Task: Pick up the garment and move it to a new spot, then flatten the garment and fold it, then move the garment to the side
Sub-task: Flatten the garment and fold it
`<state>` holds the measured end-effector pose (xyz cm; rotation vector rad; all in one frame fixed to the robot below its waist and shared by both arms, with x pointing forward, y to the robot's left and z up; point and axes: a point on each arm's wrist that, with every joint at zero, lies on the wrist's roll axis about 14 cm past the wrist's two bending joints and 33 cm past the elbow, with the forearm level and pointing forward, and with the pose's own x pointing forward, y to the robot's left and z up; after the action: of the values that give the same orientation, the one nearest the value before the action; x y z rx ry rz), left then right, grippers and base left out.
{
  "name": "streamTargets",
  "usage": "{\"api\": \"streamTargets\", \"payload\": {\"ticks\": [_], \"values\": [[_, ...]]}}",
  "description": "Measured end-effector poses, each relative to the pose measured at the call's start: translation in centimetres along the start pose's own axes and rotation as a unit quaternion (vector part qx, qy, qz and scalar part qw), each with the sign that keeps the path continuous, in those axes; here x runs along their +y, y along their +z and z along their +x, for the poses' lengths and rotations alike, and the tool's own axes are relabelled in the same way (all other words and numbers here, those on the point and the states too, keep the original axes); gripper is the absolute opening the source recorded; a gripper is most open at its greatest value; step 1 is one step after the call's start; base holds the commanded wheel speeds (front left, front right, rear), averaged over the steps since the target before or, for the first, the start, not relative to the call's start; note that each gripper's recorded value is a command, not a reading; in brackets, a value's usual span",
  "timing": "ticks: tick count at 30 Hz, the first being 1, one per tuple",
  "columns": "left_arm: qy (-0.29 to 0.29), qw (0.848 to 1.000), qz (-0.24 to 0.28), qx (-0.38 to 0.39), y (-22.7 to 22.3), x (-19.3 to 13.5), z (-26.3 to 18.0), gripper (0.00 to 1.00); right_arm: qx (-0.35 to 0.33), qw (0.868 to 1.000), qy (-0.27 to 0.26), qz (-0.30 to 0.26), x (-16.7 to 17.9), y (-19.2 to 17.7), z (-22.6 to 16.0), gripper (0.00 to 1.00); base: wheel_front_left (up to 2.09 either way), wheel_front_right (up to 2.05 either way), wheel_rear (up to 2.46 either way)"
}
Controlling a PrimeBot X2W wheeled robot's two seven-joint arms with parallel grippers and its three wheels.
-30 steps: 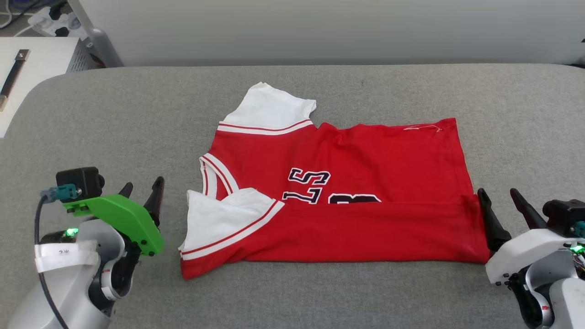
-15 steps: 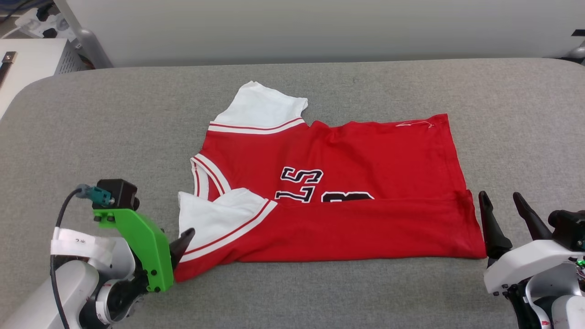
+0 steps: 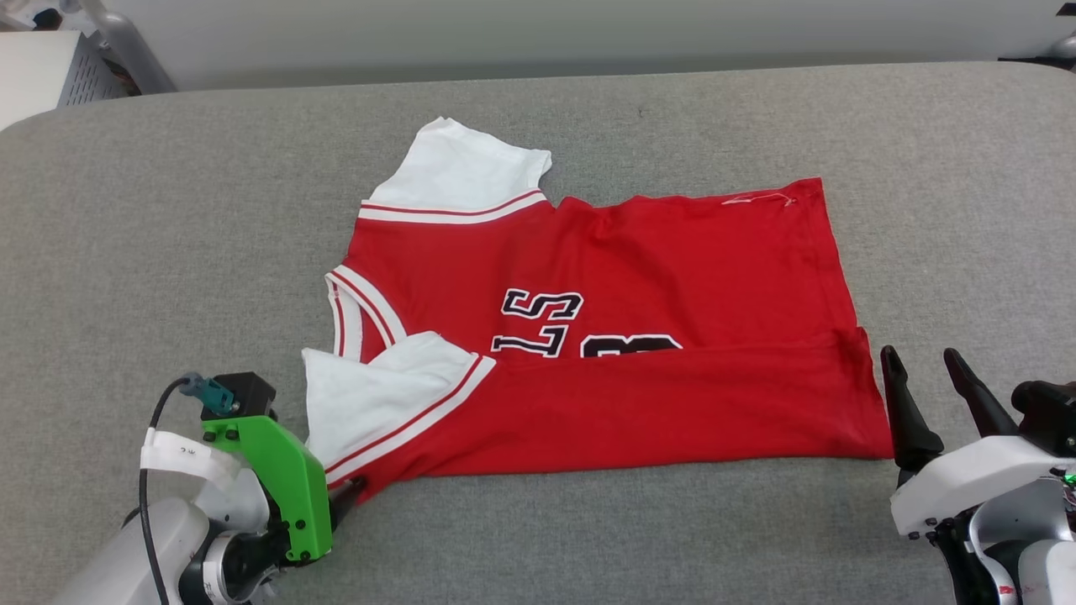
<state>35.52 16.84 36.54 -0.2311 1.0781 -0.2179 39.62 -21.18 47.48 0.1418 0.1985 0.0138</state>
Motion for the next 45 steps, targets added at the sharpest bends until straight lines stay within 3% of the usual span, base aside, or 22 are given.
{"api": "streamTargets", "payload": {"ticks": [4,5,6,7,8,12,18,25,35,36,40,41,42,43,45], "values": [[-0.006,1.000,-0.002,0.022,-0.6,-0.1,0.8,1.00,0.003,1.000,-0.007,0.004,-0.6,-0.2,0.0,1.00,0.00,0.00,0.00],[-0.008,1.000,-0.001,0.026,-0.6,-0.3,0.9,0.84,0.005,1.000,-0.010,0.003,-0.9,-0.2,0.0,1.00,0.00,0.00,0.00],[-0.009,1.000,-0.001,0.029,-0.7,-0.3,1.0,0.34,0.007,1.000,-0.012,0.004,-1.1,-0.2,0.0,1.00,0.00,0.00,0.00],[-0.009,0.999,-0.001,0.030,-0.7,-0.2,1.1,0.06,0.009,1.000,-0.014,0.003,-1.4,-0.3,0.0,1.00,0.00,0.00,0.00],[-0.009,0.999,-0.001,0.032,-0.7,-0.2,1.2,0.00,0.014,1.000,-0.016,0.005,-1.6,-0.4,0.0,1.00,0.00,0.00,0.00],[-0.019,1.000,0.000,0.021,-0.2,-0.7,1.4,0.00,0.032,0.999,-0.016,0.011,-1.9,-0.8,0.0,1.00,0.00,0.00,0.00],[-0.019,1.000,0.012,-0.006,0.5,-1.0,0.7,0.00,0.121,0.992,-0.009,0.022,-2.8,-3.1,-0.6,1.00,0.00,0.00,0.00],[-0.023,0.998,0.024,-0.056,2.0,-2.0,-1.1,0.00,0.243,0.969,0.022,0.026,-2.2,-6.1,-1.6,1.00,0.00,0.00,0.00],[-0.016,0.994,0.044,-0.100,3.9,-2.3,-2.8,0.00,0.313,0.947,0.065,0.005,0.1,-8.5,0.3,1.00,0.00,0.00,0.00],[-0.014,0.994,0.040,-0.099,3.8,-2.2,-2.8,0.00,0.336,0.939,0.078,0.001,0.9,-9.6,0.5,1.00,0.00,0.00,0.00],[-0.011,0.995,0.034,-0.098,3.6,-1.9,-2.7,0.00,0.365,0.927,0.084,-0.002,1.2,-11.0,0.4,1.00,0.00,0.00,0.00],[-0.010,0.995,0.033,-0.098,3.6,-1.8,-2.7,0.00,0.370,0.925,0.085,-0.001,1.2,-11.2,0.4,0.52,0.00,0.00,0.00],[-0.009,0.995,0.032,-0.098,3.6,-1.7,-2.7,0.00,0.373,0.924,0.086,-0.004,1.2,-11.3,0.4,0.22,0.00,0.00,0.00],[-0.009,0.995,0.032,-0.099,3.6,-1.7,-2.7,0.00,0.375,0.923,0.086,-0.003,1.2,-11.4,0.4,0.00,0.00,0.00,0.00],[-0.008,0.994,0.031,-0.102,3.8,-1.7,-2.7,0.00,0.376,0.923,0.086,-0.005,1.1,-11.4,0.4,0.00,0.00,0.00,0.00]]}}
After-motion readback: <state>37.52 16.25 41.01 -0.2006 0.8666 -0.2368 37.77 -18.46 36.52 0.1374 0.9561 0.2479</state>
